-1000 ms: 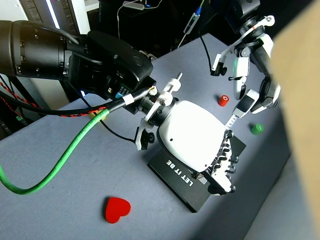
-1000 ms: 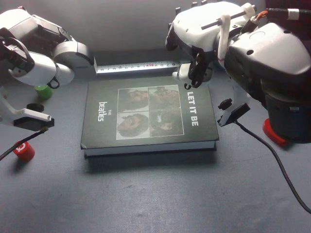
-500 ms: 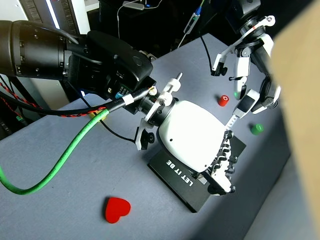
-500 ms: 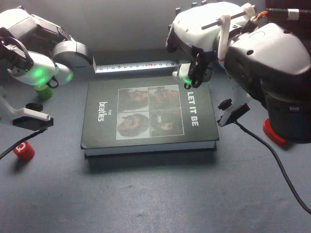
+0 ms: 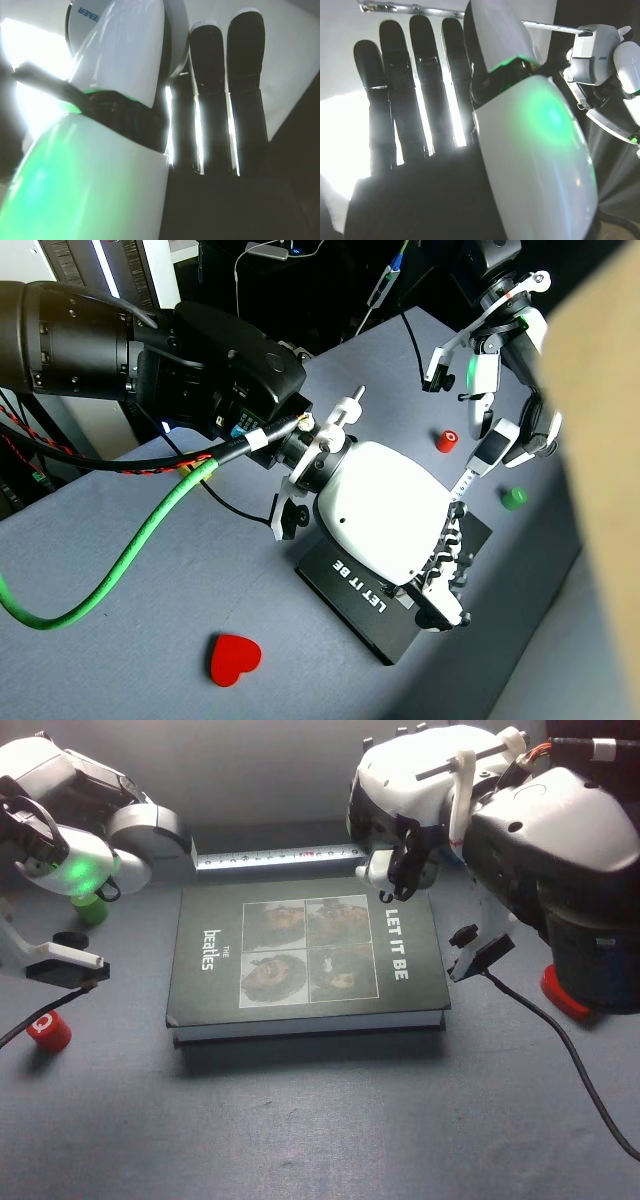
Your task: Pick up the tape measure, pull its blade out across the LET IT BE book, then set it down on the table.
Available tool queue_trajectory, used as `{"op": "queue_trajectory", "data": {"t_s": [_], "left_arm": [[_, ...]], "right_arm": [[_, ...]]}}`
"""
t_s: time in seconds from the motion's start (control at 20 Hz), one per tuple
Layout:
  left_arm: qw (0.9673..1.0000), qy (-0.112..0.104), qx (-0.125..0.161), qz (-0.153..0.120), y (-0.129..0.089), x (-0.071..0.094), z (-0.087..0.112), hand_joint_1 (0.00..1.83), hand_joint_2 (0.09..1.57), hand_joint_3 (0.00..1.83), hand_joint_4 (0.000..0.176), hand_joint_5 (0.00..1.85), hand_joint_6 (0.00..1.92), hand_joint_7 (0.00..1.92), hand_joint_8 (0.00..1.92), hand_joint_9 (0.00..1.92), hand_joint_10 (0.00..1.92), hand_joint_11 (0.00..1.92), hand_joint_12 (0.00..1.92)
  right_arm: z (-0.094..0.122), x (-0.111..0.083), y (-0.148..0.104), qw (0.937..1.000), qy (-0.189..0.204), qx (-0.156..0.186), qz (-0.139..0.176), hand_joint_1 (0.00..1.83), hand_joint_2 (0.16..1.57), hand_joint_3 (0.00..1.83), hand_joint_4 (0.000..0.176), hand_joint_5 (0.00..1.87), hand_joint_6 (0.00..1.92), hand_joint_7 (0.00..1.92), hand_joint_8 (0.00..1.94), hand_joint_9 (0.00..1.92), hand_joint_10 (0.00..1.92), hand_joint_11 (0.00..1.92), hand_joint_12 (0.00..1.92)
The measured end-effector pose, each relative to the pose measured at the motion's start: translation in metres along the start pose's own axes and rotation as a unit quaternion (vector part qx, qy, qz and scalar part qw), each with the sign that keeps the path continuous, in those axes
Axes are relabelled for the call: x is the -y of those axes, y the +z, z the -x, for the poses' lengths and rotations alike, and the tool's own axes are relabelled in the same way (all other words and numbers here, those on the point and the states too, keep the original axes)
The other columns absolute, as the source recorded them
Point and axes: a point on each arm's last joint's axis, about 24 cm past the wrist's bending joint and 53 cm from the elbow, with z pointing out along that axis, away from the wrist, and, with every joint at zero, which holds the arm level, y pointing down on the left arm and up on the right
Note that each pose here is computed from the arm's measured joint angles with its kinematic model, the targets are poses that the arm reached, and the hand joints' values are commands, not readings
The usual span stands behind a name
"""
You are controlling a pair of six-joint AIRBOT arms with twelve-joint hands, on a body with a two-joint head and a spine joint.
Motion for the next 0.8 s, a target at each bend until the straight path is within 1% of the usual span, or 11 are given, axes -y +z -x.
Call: {"op": "queue_trajectory", "data": {"t_s": [0.05, 0.1, 0.25, 0.3, 0.5, 0.65, 0.8], "left_arm": [[1.0, 0.0, -0.002, 0.0, 0.0, 0.0, -0.001, 1.36, 1.17, 0.0, 0.0, 0.91, 0.99, 0.79, 1.23, 0.83, 1.41, 0.81, 1.31], [1.0, 0.0, -0.001, 0.0, 0.0, 0.0, -0.001, 1.36, 1.17, 0.0, 0.0, 0.91, 0.99, 0.79, 1.23, 0.83, 1.41, 0.81, 1.31], [1.0, 0.0, -0.001, 0.0, 0.0, 0.0, -0.001, 1.36, 1.17, 0.0, 0.0, 0.91, 0.99, 0.79, 1.23, 0.83, 1.41, 0.81, 1.31], [1.0, 0.0, -0.001, 0.0, 0.0, 0.0, -0.001, 1.36, 1.17, 0.0, 0.0, 0.9, 0.99, 0.79, 1.23, 0.83, 1.41, 0.81, 1.32], [1.0, 0.0, -0.001, 0.0, 0.0, 0.0, -0.001, 1.36, 1.16, 0.0, 0.0, 0.9, 0.99, 0.79, 1.23, 0.83, 1.41, 0.81, 1.32], [1.0, -0.002, -0.004, -0.001, 0.0, 0.001, -0.002, 1.36, 1.17, 0.0, 0.0, 0.89, 1.0, 0.8, 1.22, 0.83, 1.41, 0.81, 1.32], [1.0, -0.003, -0.007, -0.001, 0.0, 0.001, -0.003, 1.36, 1.16, 0.0, 0.0, 0.89, 1.01, 0.81, 1.21, 0.83, 1.42, 0.8, 1.32]], "right_arm": [[0.0, 0.0, 0.0, 1.0, -0.001, 0.0, 0.0, 1.2, 1.15, 0.0, 0.001, 0.88, 1.06, 0.94, 1.15, 0.9, 0.7, 0.66, 1.3], [0.0, 0.0, 0.0, 1.0, 0.0, 0.0, 0.001, 1.19, 1.16, 0.0, 0.01, 0.89, 1.07, 0.93, 1.16, 0.87, 0.8, 0.67, 1.31], [0.0, 0.0, 0.0, 1.0, 0.0, -0.001, 0.001, 1.19, 1.16, 0.0, 0.01, 0.89, 1.06, 0.93, 1.16, 0.86, 0.84, 0.7, 1.32], [0.0, 0.0, 0.0, 1.0, 0.0, -0.001, 0.001, 1.19, 1.16, 0.0, 0.0, 0.86, 1.09, 0.93, 1.18, 0.85, 0.86, 0.7, 1.33], [0.001, 0.002, 0.0, 1.0, -0.005, -0.002, 0.002, 1.19, 1.17, 0.0, 0.0, 0.85, 1.11, 0.91, 1.2, 0.83, 0.88, 0.69, 1.33], [0.006, 0.008, -0.001, 0.9999, -0.014, -0.003, 0.003, 1.19, 1.17, 0.0, 0.001, 0.85, 1.11, 0.9, 1.21, 0.83, 0.88, 0.68, 1.33], [0.015, 0.018, -0.007, 0.9998, -0.019, -0.001, 0.0, 1.19, 1.17, 0.0, 0.001, 0.85, 1.11, 0.9, 1.21, 0.82, 0.88, 0.68, 1.34]]}}
